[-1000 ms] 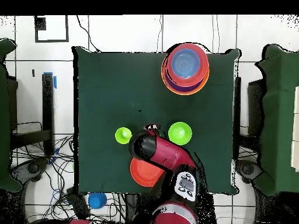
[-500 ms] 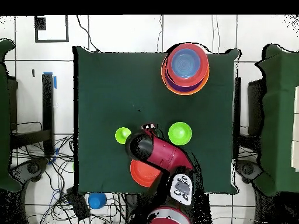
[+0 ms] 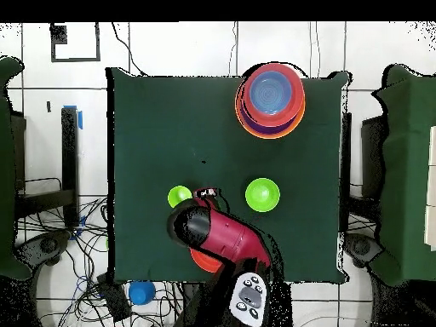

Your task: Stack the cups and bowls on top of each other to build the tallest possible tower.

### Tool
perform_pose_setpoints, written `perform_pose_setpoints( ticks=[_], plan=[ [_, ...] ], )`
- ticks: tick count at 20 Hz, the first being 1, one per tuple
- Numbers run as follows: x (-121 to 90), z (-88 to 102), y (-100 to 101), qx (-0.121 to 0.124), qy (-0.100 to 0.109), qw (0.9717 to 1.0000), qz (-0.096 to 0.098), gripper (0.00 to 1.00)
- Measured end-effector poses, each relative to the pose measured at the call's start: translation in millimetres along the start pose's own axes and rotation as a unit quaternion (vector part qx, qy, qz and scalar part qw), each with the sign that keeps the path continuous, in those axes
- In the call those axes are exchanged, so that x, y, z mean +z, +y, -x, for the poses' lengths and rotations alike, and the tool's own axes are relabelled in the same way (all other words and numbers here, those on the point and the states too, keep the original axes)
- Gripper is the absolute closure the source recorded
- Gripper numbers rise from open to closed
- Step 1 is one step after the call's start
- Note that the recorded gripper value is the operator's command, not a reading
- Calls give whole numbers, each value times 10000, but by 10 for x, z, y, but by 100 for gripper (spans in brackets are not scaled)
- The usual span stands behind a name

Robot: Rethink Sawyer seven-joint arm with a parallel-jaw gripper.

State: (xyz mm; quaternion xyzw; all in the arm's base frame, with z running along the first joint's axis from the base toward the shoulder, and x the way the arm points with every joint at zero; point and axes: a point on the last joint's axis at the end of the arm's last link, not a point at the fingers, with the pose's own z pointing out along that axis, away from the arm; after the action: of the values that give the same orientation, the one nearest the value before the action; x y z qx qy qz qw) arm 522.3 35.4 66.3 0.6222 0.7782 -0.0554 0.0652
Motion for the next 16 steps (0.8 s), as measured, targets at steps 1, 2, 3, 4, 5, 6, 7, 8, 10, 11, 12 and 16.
perform_pose_setpoints(
  ticks=[1,2,3,4,5,6,7,8,10,11,12,16],
  plan=[
    [-2,2,-15,17,8,10000,-9,0],
    [2,8,-77,72,41,9999,-61,0],
    [6,11,-96,87,50,9999,-79,0],
    [23,15,-146,122,72,9998,-125,0],
    [47,19,-208,156,93,9997,-176,0],
    [67,21,-246,176,107,9996,-207,0],
    [101,21,-298,203,123,9994,-244,0],
    [144,22,-354,233,135,9993,-276,0],
    [201,22,-406,266,141,9991,-286,0],
    [227,23,-424,280,140,9991,-284,0],
    [283,26,-446,297,124,9991,-267,0],
    [427,30,-468,312,58,9993,-197,0]
  ],
)
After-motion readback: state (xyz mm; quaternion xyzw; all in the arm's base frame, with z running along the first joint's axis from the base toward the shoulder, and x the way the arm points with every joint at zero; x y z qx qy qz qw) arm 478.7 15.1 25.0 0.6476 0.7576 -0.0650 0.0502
